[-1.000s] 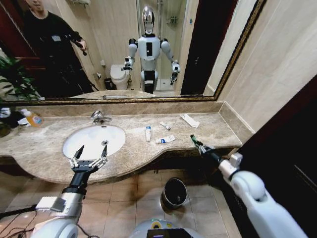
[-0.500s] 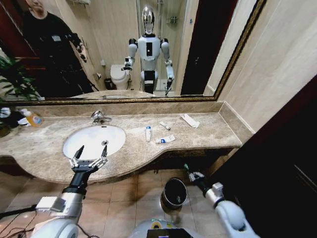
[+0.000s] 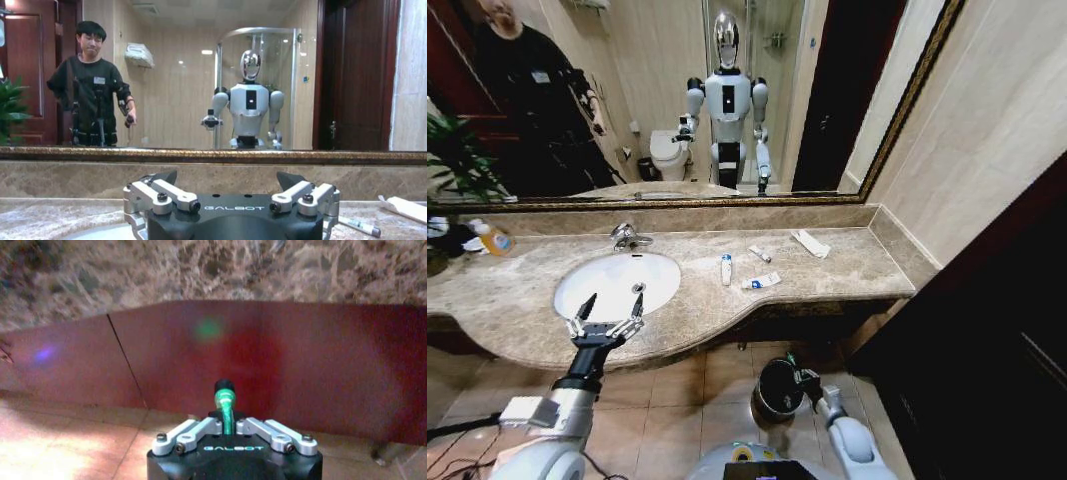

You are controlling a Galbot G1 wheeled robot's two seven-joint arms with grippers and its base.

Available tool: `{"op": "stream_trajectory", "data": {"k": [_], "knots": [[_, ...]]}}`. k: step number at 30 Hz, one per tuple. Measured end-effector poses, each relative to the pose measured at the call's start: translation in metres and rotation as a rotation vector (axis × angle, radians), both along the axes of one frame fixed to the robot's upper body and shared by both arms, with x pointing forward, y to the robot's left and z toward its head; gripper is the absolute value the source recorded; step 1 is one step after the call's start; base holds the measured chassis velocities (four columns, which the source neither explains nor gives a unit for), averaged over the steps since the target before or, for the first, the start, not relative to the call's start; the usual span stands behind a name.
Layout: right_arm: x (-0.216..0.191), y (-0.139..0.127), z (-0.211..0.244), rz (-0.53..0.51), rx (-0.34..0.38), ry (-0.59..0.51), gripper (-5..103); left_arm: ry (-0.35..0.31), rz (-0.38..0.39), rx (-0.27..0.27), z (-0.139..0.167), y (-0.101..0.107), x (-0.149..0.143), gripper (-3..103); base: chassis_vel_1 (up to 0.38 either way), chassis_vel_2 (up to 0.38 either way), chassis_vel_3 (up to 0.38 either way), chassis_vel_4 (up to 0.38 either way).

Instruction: Pick up the trash from the sink and place it in the trash bin.

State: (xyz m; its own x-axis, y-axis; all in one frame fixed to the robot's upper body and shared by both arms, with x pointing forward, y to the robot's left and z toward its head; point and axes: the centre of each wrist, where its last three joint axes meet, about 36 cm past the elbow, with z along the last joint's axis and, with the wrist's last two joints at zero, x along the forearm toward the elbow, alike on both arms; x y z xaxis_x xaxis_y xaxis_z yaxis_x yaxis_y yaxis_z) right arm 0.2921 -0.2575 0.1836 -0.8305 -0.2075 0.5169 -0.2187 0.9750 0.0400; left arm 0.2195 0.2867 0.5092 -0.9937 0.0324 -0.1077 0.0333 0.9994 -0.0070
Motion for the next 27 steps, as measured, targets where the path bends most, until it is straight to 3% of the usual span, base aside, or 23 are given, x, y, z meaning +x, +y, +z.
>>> {"op": "stream_trajectory", "data": {"k": [15,19,21,27], "knots": [[0.01,-0.004,-0.029,0.003,-0.066,0.035,3,0.0,0.0,0.0,0.0,0.0,0.0,100,0.0,0.0,0.0,0.0],[0.01,-0.005,-0.029,0.029,-0.077,0.036,18,0.0,0.0,0.0,0.0,0.0,0.0,100,0.0,0.0,0.0,0.0],[0.011,-0.005,-0.028,0.031,-0.078,0.036,18,0.0,0.0,0.0,0.0,0.0,0.0,100,0.0,0.0,0.0,0.0],[0.011,-0.004,-0.028,0.04,-0.083,0.036,44,0.0,0.0,0.0,0.0,0.0,0.0,100,0.0,0.0,0.0,0.0]]}}
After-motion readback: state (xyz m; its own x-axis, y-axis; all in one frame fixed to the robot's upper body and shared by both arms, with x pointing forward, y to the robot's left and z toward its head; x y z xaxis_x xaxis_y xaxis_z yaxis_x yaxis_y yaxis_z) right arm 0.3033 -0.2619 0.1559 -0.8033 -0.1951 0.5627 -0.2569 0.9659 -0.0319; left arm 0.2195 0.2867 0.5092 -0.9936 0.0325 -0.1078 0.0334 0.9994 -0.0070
